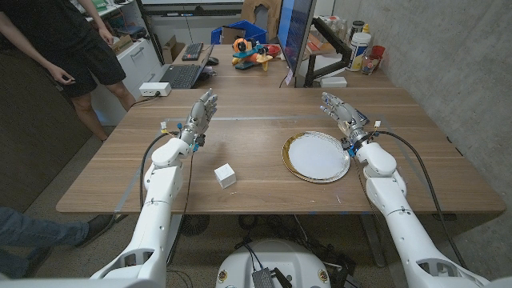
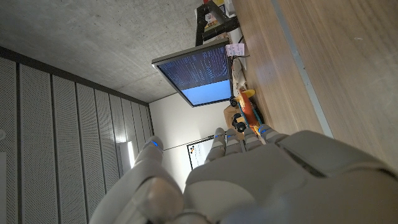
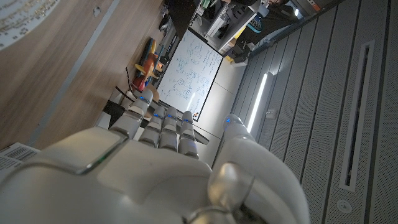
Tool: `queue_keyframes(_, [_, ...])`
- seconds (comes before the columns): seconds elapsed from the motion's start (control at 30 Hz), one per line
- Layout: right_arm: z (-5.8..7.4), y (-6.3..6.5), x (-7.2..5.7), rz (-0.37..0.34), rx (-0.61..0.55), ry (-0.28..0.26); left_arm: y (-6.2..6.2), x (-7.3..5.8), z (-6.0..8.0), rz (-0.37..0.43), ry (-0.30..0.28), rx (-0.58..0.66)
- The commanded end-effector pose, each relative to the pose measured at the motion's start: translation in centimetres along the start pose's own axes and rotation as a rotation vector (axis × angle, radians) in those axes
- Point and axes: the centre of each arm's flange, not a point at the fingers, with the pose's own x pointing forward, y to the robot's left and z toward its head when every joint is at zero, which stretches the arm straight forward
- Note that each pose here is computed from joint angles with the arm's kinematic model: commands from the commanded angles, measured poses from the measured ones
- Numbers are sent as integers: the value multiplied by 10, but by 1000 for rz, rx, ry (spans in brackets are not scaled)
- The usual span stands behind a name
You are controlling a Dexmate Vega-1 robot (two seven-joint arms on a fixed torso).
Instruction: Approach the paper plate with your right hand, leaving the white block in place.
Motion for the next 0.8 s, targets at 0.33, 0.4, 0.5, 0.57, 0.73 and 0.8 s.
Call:
queue_keyframes(0.33, [9, 6, -4, 30, -73, -45, -1, 2, 2, -7, 1, 11])
queue_keyframes(0.4, [9, 8, -5, 33, -80, -50, -1, 3, 3, -9, 1, 11])
queue_keyframes(0.5, [10, 10, -5, 33, -83, -52, -1, 4, 3, -11, -2, 12])
queue_keyframes(0.57, [9, 10, -5, 28, -67, -64, -1, 4, 3, -9, -9, 10])
queue_keyframes(0.73, [12, 11, -5, 46, -99, -74, -1, 4, 4, 0, -32, 3])
queue_keyframes(0.8, [14, 12, -5, 51, -116, -80, 0, 4, 4, -1, -34, 7])
